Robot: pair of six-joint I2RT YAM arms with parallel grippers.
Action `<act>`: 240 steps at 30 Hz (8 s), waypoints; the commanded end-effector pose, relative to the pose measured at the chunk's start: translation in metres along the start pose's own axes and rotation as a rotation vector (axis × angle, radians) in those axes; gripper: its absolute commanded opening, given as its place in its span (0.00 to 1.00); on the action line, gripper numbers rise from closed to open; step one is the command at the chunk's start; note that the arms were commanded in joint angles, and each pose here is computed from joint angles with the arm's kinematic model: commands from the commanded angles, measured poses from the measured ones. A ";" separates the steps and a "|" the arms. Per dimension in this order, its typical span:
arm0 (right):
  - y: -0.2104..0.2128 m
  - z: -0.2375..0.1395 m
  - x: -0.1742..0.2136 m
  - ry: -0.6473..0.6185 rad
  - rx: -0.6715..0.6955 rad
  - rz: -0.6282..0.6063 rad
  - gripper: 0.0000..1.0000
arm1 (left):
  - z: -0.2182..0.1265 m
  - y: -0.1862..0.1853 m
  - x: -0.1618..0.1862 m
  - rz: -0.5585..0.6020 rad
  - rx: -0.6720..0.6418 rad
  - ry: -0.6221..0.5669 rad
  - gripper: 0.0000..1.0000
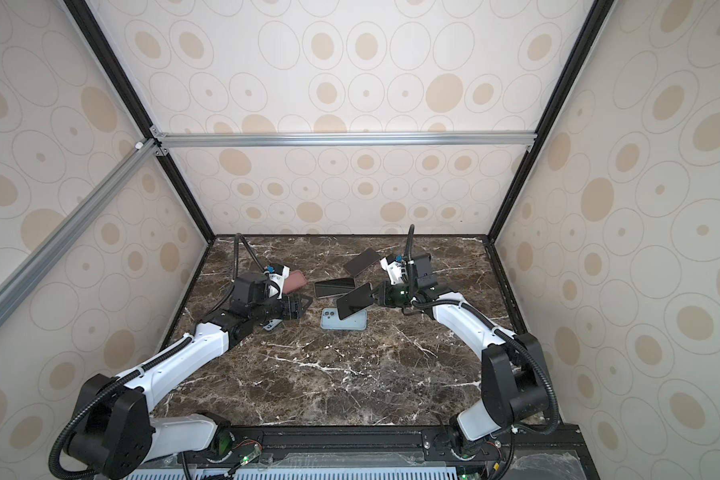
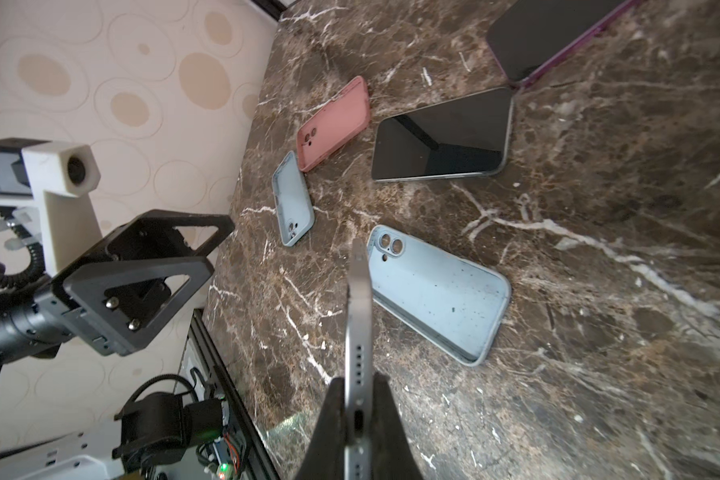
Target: Put the phone into the phone case
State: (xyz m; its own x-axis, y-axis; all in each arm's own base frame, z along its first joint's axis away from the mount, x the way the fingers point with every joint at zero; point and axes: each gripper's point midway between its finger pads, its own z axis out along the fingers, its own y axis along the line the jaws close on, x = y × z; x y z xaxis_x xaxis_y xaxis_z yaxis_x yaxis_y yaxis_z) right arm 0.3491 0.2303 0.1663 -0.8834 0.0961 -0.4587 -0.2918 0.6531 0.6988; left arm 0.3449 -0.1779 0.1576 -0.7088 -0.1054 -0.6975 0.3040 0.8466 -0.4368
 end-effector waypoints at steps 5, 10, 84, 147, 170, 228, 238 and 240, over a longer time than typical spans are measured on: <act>-0.003 0.007 -0.027 -0.164 -0.044 0.103 0.00 | 0.019 0.006 0.003 -0.048 0.022 -0.013 0.75; -0.011 0.015 -0.025 -0.171 -0.051 0.149 0.00 | 0.034 0.003 0.014 -0.085 0.071 0.023 0.71; -0.043 0.105 0.047 0.172 -0.052 0.264 0.08 | 0.102 0.013 0.096 -0.211 0.215 0.240 0.37; -0.073 0.073 0.055 0.335 0.523 -0.066 0.34 | 0.095 0.029 0.093 -0.130 0.072 0.295 0.39; -0.086 0.093 0.069 0.377 0.486 -0.032 0.19 | 0.111 0.025 0.097 -0.102 0.123 0.341 0.34; -0.122 0.145 0.139 0.555 0.422 0.063 0.10 | 0.110 0.009 0.126 -0.181 0.224 0.406 0.28; -0.141 0.145 0.153 0.585 0.517 0.048 0.10 | 0.110 0.011 0.127 -0.192 0.211 0.403 0.29; -0.144 0.144 0.155 0.592 0.539 0.041 0.10 | 0.110 0.012 0.127 -0.192 0.205 0.403 0.29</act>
State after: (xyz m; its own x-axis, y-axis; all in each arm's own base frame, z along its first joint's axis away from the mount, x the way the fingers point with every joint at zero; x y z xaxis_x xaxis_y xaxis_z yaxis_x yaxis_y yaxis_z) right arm 0.3528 0.2529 0.0196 -0.9922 -0.0831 -0.0924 -0.1136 0.9078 0.4036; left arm 0.3609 -0.2257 0.0268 -0.8917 -0.0641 -0.4480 0.2656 0.7273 -0.6328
